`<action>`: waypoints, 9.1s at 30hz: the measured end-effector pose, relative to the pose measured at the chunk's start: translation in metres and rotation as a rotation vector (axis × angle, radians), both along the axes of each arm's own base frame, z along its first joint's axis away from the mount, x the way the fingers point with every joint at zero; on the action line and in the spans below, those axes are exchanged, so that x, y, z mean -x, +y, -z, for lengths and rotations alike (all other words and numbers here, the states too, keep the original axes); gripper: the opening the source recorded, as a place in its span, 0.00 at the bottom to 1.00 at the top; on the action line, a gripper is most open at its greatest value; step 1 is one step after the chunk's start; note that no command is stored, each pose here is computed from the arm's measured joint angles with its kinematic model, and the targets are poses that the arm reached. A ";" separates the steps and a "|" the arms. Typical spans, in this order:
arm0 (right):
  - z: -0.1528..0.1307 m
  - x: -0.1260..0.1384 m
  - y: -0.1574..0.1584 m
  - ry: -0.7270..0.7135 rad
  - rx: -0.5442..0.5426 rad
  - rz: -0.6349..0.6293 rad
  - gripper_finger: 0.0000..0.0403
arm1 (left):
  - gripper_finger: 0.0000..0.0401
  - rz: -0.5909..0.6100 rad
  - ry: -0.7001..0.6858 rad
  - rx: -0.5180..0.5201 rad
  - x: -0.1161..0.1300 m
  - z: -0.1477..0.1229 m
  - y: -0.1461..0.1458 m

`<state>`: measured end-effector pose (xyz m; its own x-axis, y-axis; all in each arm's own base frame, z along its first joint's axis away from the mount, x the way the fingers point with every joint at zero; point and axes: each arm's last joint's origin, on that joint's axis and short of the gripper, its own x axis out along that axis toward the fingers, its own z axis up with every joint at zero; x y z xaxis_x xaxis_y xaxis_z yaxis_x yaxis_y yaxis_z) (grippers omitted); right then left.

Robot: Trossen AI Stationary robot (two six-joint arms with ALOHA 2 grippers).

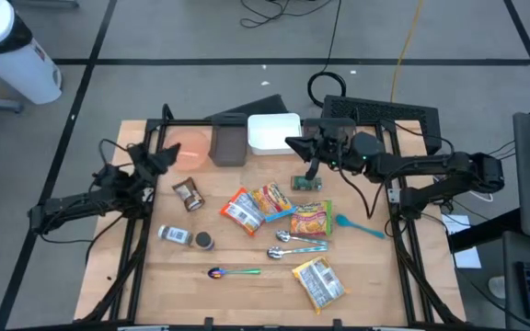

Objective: Pick & Place Food Item
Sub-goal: Put the green seasoning bottle into the left black bin

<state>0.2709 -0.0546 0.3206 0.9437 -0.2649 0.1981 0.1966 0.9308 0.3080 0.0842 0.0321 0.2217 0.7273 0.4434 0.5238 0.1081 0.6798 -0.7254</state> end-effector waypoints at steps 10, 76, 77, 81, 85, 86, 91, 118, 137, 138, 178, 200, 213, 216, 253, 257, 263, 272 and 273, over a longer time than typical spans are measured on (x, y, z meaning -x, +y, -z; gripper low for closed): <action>-0.008 0.002 0.001 -0.083 0.017 -0.005 0.01 | 0.34 -0.124 0.335 -0.144 0.016 -0.068 -0.005; 0.003 0.058 0.025 0.392 -0.094 -0.558 0.63 | 0.68 0.705 0.921 0.319 -0.206 -0.065 -0.009; 0.005 0.058 0.028 0.416 -0.095 -0.557 0.63 | 0.68 0.705 0.924 0.323 -0.206 -0.064 -0.014; 0.017 0.057 0.040 0.521 -0.044 -0.580 0.63 | 0.68 0.661 0.937 0.312 -0.207 -0.063 -0.026; 0.030 0.053 0.044 0.574 0.024 -0.484 0.63 | 0.68 0.617 0.964 0.285 -0.207 -0.061 -0.030; 0.031 0.051 0.044 0.561 0.036 -0.453 0.63 | 0.68 0.619 0.962 0.275 -0.207 -0.062 -0.030; 0.027 0.040 0.041 0.399 0.091 -0.331 0.63 | 0.68 0.647 0.965 0.230 -0.206 -0.063 -0.036; 0.050 0.042 0.026 0.579 -0.092 -0.095 0.63 | 0.68 0.507 1.044 -0.261 -0.201 -0.066 0.021; 0.095 0.038 0.003 0.951 0.005 -0.156 0.63 | 0.68 0.424 1.081 -0.404 -0.211 -0.077 0.036; 0.099 0.036 0.001 0.969 0.016 -0.171 0.63 | 0.68 0.426 1.081 -0.398 -0.211 -0.077 0.036; 0.149 0.040 -0.027 1.389 0.247 -0.228 0.63 | 0.68 0.433 1.079 -0.341 -0.211 -0.076 0.034; 0.173 0.030 -0.030 1.450 0.233 -0.259 0.62 | 0.68 0.458 1.127 -0.278 -0.208 -0.071 0.034; 0.173 0.030 -0.030 1.446 0.206 -0.245 0.49 | 0.68 0.457 1.128 -0.281 -0.208 -0.071 0.034; 0.173 0.031 -0.030 1.443 0.189 -0.235 0.49 | 0.68 0.457 1.128 -0.281 -0.208 -0.071 0.034; -0.011 0.018 -0.018 0.931 0.173 -0.230 0.49 | 0.68 0.364 1.114 -0.347 -0.208 -0.088 0.046; -0.012 0.015 -0.013 0.984 0.163 -0.263 0.49 | 0.68 0.312 1.178 -0.453 -0.206 -0.115 0.049; -0.011 0.006 -0.007 1.002 0.176 -0.299 0.49 | 0.68 0.283 1.268 -0.556 -0.207 -0.155 0.048; -0.007 -0.005 -0.005 1.009 0.175 -0.313 0.49 | 0.68 0.434 1.307 -0.651 -0.244 -0.175 0.034; -0.005 -0.004 -0.005 1.028 0.168 -0.318 0.49 | 0.68 0.441 1.303 -0.665 -0.249 -0.177 0.031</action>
<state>0.2746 -0.0595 0.3255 0.6993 -0.0230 -0.7144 0.0306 0.9995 -0.0023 0.3333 0.0636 0.3985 0.8318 0.0247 -0.5545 -0.0688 0.9959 -0.0589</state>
